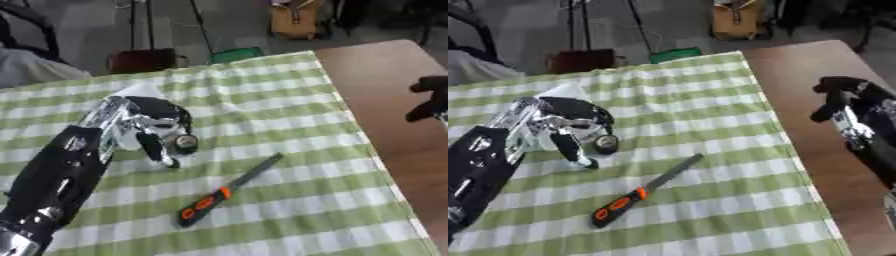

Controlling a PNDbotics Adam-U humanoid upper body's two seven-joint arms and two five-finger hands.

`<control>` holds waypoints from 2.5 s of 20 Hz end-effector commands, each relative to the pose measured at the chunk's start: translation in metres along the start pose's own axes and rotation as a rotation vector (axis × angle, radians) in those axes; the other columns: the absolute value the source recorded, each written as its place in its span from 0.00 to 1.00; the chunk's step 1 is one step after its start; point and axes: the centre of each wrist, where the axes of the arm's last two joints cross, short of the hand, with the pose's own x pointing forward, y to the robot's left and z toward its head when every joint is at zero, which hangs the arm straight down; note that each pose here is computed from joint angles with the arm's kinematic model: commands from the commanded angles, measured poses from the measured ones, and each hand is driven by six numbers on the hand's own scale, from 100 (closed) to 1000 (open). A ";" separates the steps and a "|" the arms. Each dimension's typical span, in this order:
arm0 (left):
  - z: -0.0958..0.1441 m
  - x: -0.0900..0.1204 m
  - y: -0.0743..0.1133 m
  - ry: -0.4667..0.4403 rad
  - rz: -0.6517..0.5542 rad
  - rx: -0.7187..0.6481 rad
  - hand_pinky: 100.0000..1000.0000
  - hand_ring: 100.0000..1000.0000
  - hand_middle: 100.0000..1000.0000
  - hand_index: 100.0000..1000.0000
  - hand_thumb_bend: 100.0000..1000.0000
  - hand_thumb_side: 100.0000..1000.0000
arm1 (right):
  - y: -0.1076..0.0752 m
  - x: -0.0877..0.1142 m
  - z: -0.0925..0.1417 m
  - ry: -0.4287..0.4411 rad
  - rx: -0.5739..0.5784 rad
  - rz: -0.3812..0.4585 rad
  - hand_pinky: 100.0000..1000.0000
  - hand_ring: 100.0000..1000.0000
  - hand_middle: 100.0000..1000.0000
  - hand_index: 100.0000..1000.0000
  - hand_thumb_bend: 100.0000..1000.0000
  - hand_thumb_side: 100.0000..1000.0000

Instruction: Pick up objects on the table and place them in the box.

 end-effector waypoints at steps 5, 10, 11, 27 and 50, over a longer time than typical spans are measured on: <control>0.010 -0.006 0.015 0.016 -0.038 -0.007 1.00 0.87 0.87 0.80 0.21 0.12 | -0.005 0.009 -0.004 -0.035 0.007 0.018 0.54 0.49 0.68 0.77 0.10 0.58; 0.010 -0.007 0.014 0.030 -0.038 -0.003 1.00 0.87 0.87 0.81 0.30 0.18 | -0.005 0.009 -0.004 -0.034 0.007 0.018 0.54 0.49 0.68 0.77 0.10 0.58; 0.011 -0.007 0.015 0.033 -0.035 0.009 1.00 0.87 0.87 0.82 0.31 0.20 | -0.005 0.009 -0.004 -0.034 0.007 0.018 0.54 0.49 0.68 0.77 0.10 0.58; 0.026 -0.006 0.041 0.014 0.009 0.069 1.00 0.88 0.88 0.88 0.39 0.32 | -0.006 0.009 -0.004 -0.035 0.009 0.018 0.54 0.49 0.68 0.77 0.11 0.58; 0.007 -0.004 0.017 0.001 -0.002 -0.055 1.00 0.88 0.88 0.87 0.42 0.36 | -0.005 0.009 -0.005 -0.039 0.014 0.016 0.54 0.48 0.68 0.77 0.11 0.58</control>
